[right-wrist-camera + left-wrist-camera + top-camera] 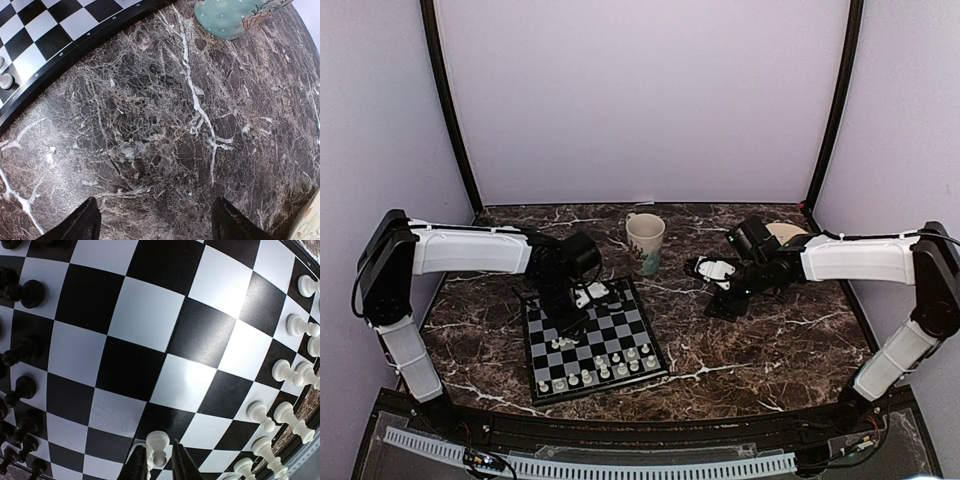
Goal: Set up the chess pieces on the board
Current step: Pick up the pawn from the chessboard, then place the pawn on d2.
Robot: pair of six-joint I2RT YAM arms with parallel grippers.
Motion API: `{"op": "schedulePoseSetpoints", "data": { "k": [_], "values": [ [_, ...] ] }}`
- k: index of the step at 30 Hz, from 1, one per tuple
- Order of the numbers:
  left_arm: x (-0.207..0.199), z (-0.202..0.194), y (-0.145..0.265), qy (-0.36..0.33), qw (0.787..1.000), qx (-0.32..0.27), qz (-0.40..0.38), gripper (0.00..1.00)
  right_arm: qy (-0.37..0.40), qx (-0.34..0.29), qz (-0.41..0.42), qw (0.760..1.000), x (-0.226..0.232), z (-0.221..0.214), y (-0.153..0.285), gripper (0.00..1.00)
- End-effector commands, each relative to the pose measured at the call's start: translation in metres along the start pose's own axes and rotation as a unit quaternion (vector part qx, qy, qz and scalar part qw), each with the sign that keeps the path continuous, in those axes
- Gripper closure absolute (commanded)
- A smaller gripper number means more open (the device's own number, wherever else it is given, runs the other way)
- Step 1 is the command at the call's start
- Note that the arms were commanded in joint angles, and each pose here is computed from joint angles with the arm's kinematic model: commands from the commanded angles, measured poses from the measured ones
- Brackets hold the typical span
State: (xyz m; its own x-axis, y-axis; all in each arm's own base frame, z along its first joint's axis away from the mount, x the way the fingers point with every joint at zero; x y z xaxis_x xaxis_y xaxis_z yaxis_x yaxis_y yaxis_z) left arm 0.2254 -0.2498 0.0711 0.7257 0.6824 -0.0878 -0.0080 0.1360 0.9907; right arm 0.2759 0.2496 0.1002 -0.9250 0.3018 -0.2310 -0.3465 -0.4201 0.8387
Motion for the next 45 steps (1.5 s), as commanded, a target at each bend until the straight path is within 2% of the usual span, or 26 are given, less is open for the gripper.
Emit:
{"op": "schedulePoseSetpoints", "data": {
  "k": [1,16,33,45],
  "values": [
    [-0.009,-0.006,-0.004,-0.015,1.0,0.015,-0.017,0.82,0.009,-0.005,-0.004,1.0,-0.002,0.009,0.0,0.24],
    [-0.045,-0.003,-0.002,-0.056,0.997,0.023,-0.052,0.94,0.014,-0.002,-0.003,1.0,0.0,0.01,-0.002,0.25],
    [-0.063,-0.016,-0.001,-0.076,0.992,0.044,-0.086,0.95,0.022,0.0,-0.002,1.0,0.004,0.012,-0.002,0.26],
    [-0.062,-0.022,-0.013,-0.081,0.992,0.067,-0.069,0.93,0.023,0.004,-0.002,1.0,0.005,0.01,-0.003,0.26]
  ]
}}
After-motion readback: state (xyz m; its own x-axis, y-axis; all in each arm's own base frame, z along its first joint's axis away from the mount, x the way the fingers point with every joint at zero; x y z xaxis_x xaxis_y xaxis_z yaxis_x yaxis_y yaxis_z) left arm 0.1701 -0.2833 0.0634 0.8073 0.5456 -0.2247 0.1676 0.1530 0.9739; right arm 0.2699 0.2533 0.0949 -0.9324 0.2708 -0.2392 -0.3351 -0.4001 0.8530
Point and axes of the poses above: each gripper's point midway between its finger pads, its own y axis back along the fingers, its own x axis along the line the jaws close on, z = x × y, the point moved 2 cm from there along y, back along the fingers, and after that the axes turned 5 degrees about y, right-handed, at the moved point
